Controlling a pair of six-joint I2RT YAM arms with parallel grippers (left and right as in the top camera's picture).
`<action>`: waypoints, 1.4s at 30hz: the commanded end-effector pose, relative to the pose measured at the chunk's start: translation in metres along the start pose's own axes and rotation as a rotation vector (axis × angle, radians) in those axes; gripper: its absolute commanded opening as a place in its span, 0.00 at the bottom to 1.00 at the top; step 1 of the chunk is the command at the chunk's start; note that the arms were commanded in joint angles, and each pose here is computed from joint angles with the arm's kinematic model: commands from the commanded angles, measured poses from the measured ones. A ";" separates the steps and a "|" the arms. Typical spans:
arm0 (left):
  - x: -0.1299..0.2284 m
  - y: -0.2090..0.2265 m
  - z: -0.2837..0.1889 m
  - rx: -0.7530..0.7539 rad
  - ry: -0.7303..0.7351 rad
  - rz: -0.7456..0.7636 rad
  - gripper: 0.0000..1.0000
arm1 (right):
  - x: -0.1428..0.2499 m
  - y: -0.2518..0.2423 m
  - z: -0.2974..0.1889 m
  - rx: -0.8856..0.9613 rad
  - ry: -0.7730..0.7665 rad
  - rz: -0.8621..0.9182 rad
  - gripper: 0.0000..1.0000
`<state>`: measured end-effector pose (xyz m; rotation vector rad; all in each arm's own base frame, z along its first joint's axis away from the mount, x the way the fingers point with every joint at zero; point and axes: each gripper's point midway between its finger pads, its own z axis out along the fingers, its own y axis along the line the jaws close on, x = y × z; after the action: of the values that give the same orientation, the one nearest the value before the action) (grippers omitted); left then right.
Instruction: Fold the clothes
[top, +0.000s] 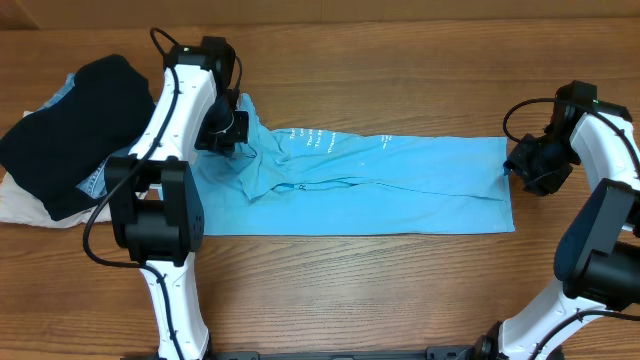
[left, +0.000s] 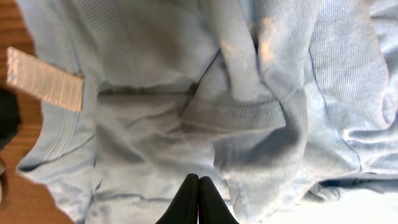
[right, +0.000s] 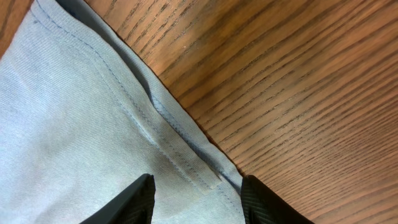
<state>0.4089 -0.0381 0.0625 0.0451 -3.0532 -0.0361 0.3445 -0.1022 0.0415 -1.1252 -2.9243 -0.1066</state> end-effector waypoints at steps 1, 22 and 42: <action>-0.014 -0.004 -0.018 0.025 -0.086 0.004 0.18 | -0.003 0.001 -0.008 -0.017 -0.021 0.008 0.49; -0.038 -0.028 0.040 0.065 -0.078 0.096 0.23 | -0.004 0.001 -0.008 -0.018 -0.023 0.008 0.49; 0.005 0.013 -0.022 -0.054 0.000 -0.103 0.04 | -0.003 0.001 -0.008 -0.017 -0.021 0.008 0.48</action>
<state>0.3976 -0.0419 0.0463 0.1025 -2.9558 -0.0534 0.3446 -0.1022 0.0415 -1.1248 -2.9249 -0.1067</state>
